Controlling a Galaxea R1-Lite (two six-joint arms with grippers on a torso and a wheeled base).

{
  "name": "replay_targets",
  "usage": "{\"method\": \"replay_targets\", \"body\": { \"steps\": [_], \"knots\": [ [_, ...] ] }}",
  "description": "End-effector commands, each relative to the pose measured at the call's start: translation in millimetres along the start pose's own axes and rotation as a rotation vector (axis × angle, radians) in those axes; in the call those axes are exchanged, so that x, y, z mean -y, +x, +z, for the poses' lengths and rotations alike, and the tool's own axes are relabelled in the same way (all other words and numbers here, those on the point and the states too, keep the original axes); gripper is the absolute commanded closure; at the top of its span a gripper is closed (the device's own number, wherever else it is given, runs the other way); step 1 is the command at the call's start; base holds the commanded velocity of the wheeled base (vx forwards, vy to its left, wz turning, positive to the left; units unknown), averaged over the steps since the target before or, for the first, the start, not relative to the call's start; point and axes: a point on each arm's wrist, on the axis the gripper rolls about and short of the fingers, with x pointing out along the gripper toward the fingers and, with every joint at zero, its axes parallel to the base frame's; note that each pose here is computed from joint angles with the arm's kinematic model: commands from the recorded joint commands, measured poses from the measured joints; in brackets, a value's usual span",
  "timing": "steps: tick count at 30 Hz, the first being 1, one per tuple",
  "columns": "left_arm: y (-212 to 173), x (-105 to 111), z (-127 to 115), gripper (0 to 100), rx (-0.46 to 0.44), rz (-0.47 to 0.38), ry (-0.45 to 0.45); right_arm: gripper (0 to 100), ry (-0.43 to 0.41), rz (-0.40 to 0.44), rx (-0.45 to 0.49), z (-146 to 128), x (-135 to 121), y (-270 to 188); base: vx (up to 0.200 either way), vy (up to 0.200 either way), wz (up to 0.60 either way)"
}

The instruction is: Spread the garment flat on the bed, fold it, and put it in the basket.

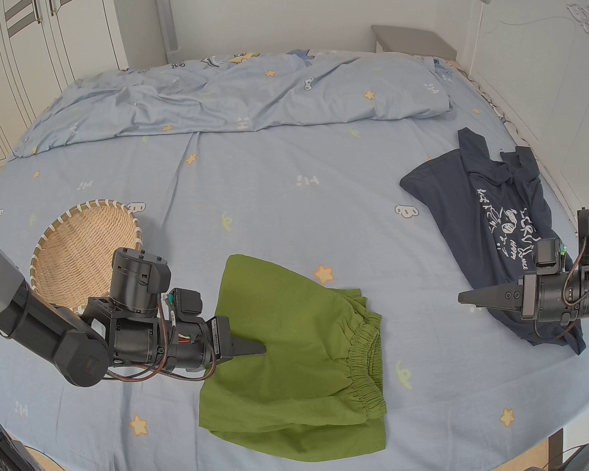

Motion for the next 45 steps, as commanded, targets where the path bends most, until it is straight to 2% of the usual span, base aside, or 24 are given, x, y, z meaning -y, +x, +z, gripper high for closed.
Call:
{"method": "replay_targets", "body": {
  "steps": [1,21,26,28,30,31,34,36,37,39,42,45],
  "knots": [
    [-1.0,1.1,0.5,100,0.005,-0.002,0.002,0,0.0,0.0,-0.002,-0.1,0.3,0.5,0.0,0.2,0.0],
    [2.1,0.4,-4.0,100,-0.012,0.004,0.004,0,-0.003,-0.001,-0.001,-0.1,0.5,0.3,0.0,0.18,0.0],
    [6.9,15.8,-7.2,100,-0.019,-0.021,0.1,0,-0.001,-0.001,-0.003,-0.2,1.1,0.9,0.0,0.0,0.0],
    [4.5,29.0,-0.7,100,-0.003,-0.046,0.155,0,-0.001,-0.002,-0.002,-0.1,1.4,0.7,0.0,0.0,0.0],
    [1.7,34.3,3.3,100,-0.002,-0.047,0.162,0,-0.001,-0.002,-0.002,-0.1,1.4,0.7,0.0,0.0,0.0],
    [-6.6,48.5,15.1,100,-0.02,-0.031,0.166,0,-0.002,-0.002,-0.002,-0.1,1.4,0.7,0.0,0.0,0.0],
    [-17.6,68.2,32.9,100,-0.086,0.017,0.204,0,-0.002,-0.004,-0.002,-0.3,1.5,0.7,0.0,0.0,0.0],
    [-26.5,76.5,41.4,100,-0.136,0.052,0.269,0,-0.002,-0.004,-0.002,-0.3,1.5,0.7,0.0,0.0,0.0],
    [-26.5,76.5,41.4,100,-0.136,0.052,0.269,0,-0.002,-0.004,-0.002,-0.3,1.5,0.7,0.0,0.0,0.0],
    [-44.2,86.4,55.2,100,-0.18,0.083,0.372,0,-0.013,-0.004,-0.004,-0.8,2.0,1.0,0.0,0.0,0.0],
    [-55.4,95.1,68.3,100,-0.176,0.09,0.459,0,-0.019,-0.005,-0.013,-3.4,2.9,1.8,0.0,0.0,0.0],
    [-66.4,101.2,78.1,100,-0.15,0.094,0.485,0,-0.023,-0.005,-0.016,-4.3,2.9,2.0,0.0,0.0,0.0]
  ]
}}
